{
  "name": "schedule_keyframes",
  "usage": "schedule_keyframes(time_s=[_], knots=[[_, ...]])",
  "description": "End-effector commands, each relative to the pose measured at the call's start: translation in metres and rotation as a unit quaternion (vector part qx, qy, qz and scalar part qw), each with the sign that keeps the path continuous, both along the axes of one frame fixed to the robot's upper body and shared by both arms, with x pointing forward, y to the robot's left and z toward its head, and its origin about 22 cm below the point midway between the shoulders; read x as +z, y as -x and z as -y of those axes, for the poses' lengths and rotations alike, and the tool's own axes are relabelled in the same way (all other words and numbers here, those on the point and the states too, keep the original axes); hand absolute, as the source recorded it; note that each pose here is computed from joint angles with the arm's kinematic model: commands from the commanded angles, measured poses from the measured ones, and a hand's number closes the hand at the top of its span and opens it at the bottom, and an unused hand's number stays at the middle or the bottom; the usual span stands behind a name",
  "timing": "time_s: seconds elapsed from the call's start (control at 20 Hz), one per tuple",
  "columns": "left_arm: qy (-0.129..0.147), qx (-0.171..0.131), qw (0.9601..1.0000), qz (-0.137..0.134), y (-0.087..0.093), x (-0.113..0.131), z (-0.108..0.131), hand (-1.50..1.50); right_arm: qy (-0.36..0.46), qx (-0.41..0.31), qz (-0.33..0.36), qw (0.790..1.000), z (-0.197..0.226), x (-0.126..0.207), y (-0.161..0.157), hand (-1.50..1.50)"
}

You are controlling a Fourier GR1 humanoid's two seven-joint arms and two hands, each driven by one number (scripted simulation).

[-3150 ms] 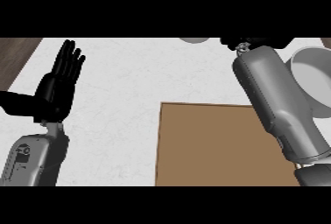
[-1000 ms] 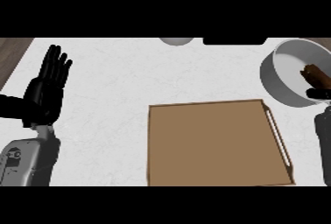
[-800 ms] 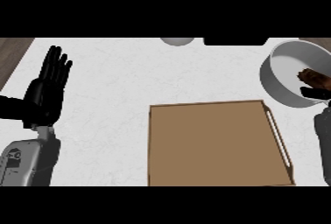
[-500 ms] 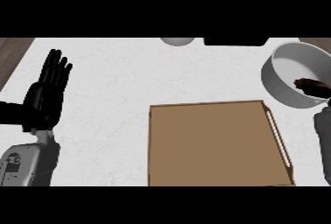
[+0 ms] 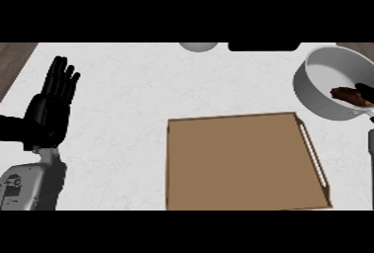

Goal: Pick the sweet potato from the tray and place it in the pot

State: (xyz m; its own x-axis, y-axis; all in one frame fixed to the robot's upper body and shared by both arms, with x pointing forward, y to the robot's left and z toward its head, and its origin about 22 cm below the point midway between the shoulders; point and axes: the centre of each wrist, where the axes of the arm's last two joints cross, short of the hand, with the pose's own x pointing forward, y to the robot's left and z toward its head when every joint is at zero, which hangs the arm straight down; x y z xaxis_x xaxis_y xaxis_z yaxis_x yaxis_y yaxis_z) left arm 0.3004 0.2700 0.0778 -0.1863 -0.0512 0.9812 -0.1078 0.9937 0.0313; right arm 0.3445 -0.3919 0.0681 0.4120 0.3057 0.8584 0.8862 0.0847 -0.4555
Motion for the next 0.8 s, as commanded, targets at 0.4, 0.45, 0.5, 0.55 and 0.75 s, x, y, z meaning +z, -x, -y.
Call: schedule_keyframes(time_s=[0.4, 0.45, 0.5, 0.55, 0.75], knots=[[-0.004, 0.005, 1.0, -0.006, 0.02, -0.004, -0.005, 0.0, 0.028, -0.037, 0.124, 0.991, 0.025, 0.002, 0.11, -1.5], [-0.004, 0.003, 1.0, 0.003, -0.001, -0.006, -0.01, 0.0, 0.032, -0.033, 0.13, 0.99, 0.029, -0.006, 0.118, -1.5], [-0.005, 0.008, 1.0, 0.002, 0.0, -0.007, -0.013, 0.0, 0.032, -0.041, 0.131, 0.99, 0.037, 0.002, 0.132, -1.5], [0.003, 0.009, 1.0, 0.002, 0.003, -0.005, -0.009, 0.0, 0.031, -0.052, 0.12, 0.991, 0.024, -0.024, 0.142, -1.5], [0.002, 0.008, 1.0, 0.001, -0.013, 0.001, 0.006, 0.0, 0.037, -0.058, 0.121, 0.99, 0.025, -0.028, 0.185, -1.5]])
